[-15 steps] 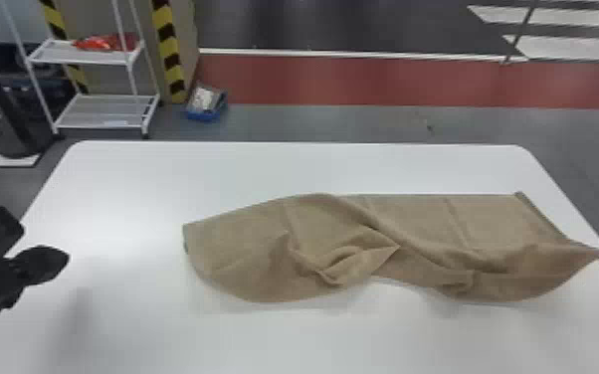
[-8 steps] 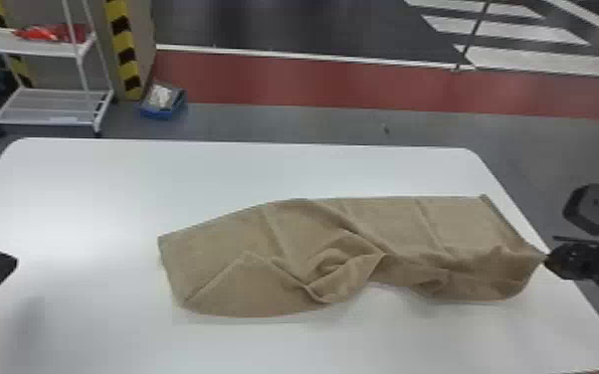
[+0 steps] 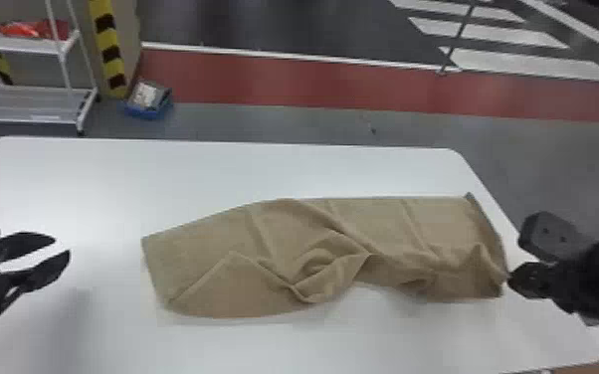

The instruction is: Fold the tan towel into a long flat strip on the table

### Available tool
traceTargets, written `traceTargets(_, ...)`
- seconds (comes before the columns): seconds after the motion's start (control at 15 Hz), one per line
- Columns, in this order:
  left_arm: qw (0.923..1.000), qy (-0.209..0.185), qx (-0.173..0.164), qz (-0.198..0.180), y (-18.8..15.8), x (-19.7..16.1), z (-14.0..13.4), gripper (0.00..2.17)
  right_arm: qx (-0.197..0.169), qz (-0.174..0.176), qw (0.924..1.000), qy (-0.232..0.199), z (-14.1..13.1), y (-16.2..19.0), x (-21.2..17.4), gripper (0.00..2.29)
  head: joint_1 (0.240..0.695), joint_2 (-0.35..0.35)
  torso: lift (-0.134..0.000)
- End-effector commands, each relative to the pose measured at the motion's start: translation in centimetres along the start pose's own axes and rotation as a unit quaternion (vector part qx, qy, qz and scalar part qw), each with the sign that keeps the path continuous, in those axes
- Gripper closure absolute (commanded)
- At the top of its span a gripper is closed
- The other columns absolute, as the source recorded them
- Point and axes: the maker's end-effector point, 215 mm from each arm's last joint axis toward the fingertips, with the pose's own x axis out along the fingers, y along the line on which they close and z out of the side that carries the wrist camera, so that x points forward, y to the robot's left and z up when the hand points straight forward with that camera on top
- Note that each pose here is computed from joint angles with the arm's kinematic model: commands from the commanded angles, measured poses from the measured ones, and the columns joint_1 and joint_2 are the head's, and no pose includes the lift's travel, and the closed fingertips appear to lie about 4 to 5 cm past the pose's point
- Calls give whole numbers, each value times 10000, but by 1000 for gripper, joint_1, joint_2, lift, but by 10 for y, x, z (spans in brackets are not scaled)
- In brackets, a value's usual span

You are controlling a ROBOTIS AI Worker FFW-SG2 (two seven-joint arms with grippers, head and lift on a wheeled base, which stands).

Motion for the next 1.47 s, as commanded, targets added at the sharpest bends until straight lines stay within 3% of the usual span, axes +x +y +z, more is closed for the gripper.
traceTargets(0.0,9990,-367,198,-160,-21,4,28,525,-181,125,9998,-4,-3,16,3,1423,695,-226,-123)
traceTargets(0.13,9967,-636,382,-330,-34,1,46,525,-174,212,9996,-57,-2,22,6,1423,695,-260,-123)
traceTargets(0.27,9931,-764,442,-776,-66,0,62,525,-280,267,9991,-148,7,29,9,1423,695,-282,-123)
traceTargets(0.4,9914,-632,275,-1111,-95,10,68,525,-411,306,9985,-197,20,33,13,1423,695,-318,-123)
traceTargets(0.6,9866,-502,446,-1484,-119,33,106,532,-510,359,9979,-188,31,37,21,1423,695,-345,-123)
traceTargets(0.93,9803,335,-216,-1933,-132,51,96,535,-852,578,9944,-244,64,43,49,1423,695,-350,-123)
traceTargets(1.2,9722,586,-372,-2234,-153,71,113,535,-940,630,9933,-231,65,47,53,1423,695,-350,-123)
traceTargets(1.4,9694,536,-440,-2355,-170,72,128,535,-1040,653,9922,-210,71,53,55,1423,695,-350,-123)
